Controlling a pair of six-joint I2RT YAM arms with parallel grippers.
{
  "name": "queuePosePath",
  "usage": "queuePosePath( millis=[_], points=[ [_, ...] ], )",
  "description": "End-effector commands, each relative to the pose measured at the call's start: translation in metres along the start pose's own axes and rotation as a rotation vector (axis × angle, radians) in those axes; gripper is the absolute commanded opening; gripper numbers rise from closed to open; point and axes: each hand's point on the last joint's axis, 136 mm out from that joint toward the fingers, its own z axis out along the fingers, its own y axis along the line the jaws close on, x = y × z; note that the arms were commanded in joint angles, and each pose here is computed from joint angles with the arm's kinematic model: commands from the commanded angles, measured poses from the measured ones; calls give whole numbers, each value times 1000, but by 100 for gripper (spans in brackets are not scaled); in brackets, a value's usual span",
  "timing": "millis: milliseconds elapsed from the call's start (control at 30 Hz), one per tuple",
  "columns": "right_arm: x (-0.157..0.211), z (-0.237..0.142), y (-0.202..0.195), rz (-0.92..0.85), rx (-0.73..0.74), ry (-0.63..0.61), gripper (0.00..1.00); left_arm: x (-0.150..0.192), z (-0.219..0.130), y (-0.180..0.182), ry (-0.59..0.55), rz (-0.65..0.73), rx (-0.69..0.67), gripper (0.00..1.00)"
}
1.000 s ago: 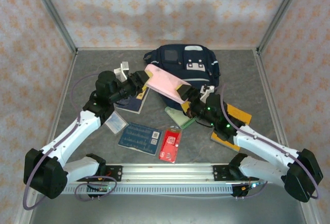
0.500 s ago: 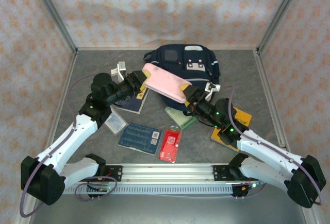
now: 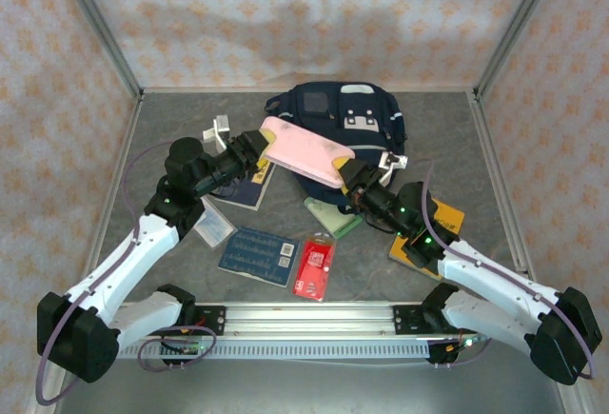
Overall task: Pack the student bag
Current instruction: Rotate the pencil case.
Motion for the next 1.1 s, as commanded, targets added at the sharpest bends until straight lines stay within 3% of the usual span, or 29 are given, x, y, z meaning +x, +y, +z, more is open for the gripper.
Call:
queuePosePath(
  millis=[0,67,333,567,833,1067],
  points=[
    [-9,-5,47,-15,-165,-29,47,10,-2,3,36,14,5,34],
    [-6,-4,50,-17,-174,-13,57,12,-1,2,43,10,9,34],
    [18,3,75,-64,-267,193,58,15,2,1,69,-8,22,33],
    [7,-14,77,-101,-242,156,56,15,3,6,70,-18,12,33],
    [-1,-17,71,-115,-215,125,62,16,7,6,81,-34,19,32],
    [-4,-16,73,-115,-214,117,45,18,9,11,86,-40,5,34]
  ],
)
